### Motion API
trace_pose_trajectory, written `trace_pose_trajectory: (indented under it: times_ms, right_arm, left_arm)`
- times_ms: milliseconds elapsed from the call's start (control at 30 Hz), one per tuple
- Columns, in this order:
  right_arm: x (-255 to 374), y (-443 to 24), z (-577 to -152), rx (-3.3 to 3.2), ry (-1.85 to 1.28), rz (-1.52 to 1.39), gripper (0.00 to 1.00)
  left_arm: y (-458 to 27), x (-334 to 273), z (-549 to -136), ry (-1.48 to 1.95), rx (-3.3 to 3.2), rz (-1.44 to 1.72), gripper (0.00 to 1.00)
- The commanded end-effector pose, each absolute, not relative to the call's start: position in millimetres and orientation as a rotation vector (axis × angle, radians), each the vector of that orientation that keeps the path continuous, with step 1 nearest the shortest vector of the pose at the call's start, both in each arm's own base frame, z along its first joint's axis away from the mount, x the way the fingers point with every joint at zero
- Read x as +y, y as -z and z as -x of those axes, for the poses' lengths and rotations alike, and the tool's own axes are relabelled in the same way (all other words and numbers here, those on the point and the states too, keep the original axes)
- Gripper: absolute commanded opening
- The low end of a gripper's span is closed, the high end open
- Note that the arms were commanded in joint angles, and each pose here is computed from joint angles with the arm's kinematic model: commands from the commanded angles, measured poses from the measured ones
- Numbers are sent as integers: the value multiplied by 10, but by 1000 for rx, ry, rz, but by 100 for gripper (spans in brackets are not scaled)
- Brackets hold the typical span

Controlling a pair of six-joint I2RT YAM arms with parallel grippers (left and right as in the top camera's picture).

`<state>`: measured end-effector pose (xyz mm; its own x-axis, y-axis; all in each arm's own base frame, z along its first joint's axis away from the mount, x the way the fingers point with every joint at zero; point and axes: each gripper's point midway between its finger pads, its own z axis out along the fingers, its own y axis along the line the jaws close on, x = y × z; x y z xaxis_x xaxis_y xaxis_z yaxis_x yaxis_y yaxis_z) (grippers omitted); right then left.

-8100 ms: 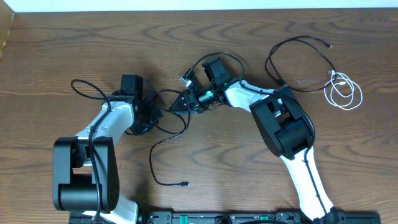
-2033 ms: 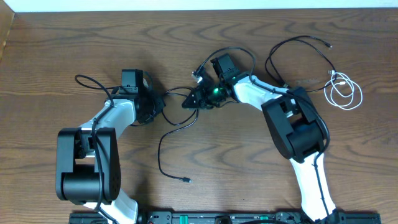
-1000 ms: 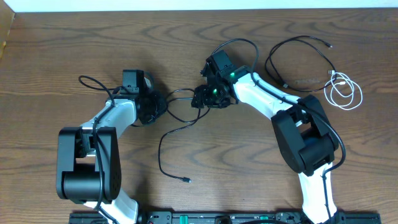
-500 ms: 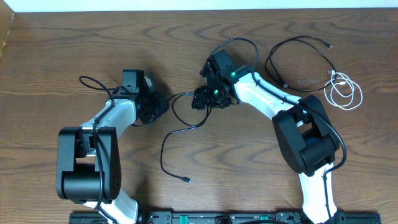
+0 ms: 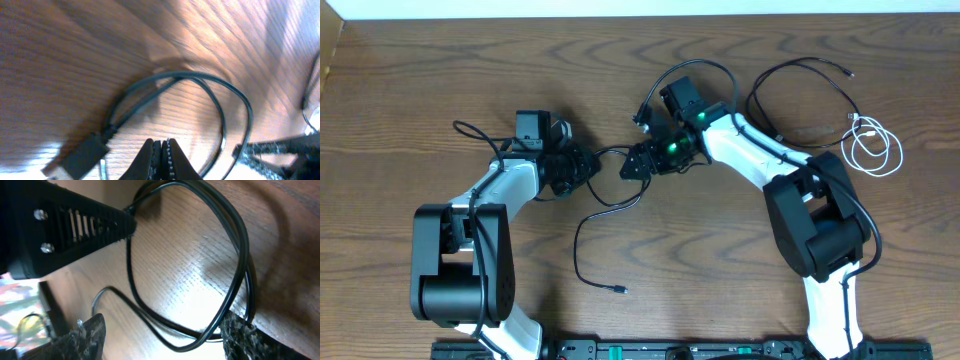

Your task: Untangle cables

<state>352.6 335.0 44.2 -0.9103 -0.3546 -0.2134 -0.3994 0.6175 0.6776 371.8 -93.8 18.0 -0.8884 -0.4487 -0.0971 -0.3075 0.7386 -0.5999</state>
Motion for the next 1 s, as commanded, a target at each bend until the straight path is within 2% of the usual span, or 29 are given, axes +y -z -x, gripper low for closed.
trace_pose_trajectory:
  times_ms: [0,267,300,333,767,967]
  right_arm:
    - [3273,-663,-3567,2728,-1262,633,70]
    - [2859,-329,-3715,2947,-867,305,73]
    - [2833,-288,-3673,2986,-830,254,77]
    - [2833,-272,-3647,3002,-825,235,80]
    - [3139,-62,-3236,3126,-877,229,84]
    - [3225,183,-3149,3187,-948,175,82]
  left_arm:
    - [-251,-1046,-3753,958,2695,477,8]
    - [-89,-876,-3641,786,2773,555,8]
    - [-50,-841,-3581,752,2802,578,8]
    - [-37,-835,-3548,745,2816,587,8]
    - [127,-905,-3249,589,2952,564,8]
    - [164,-900,-3220,523,2967,559,8]
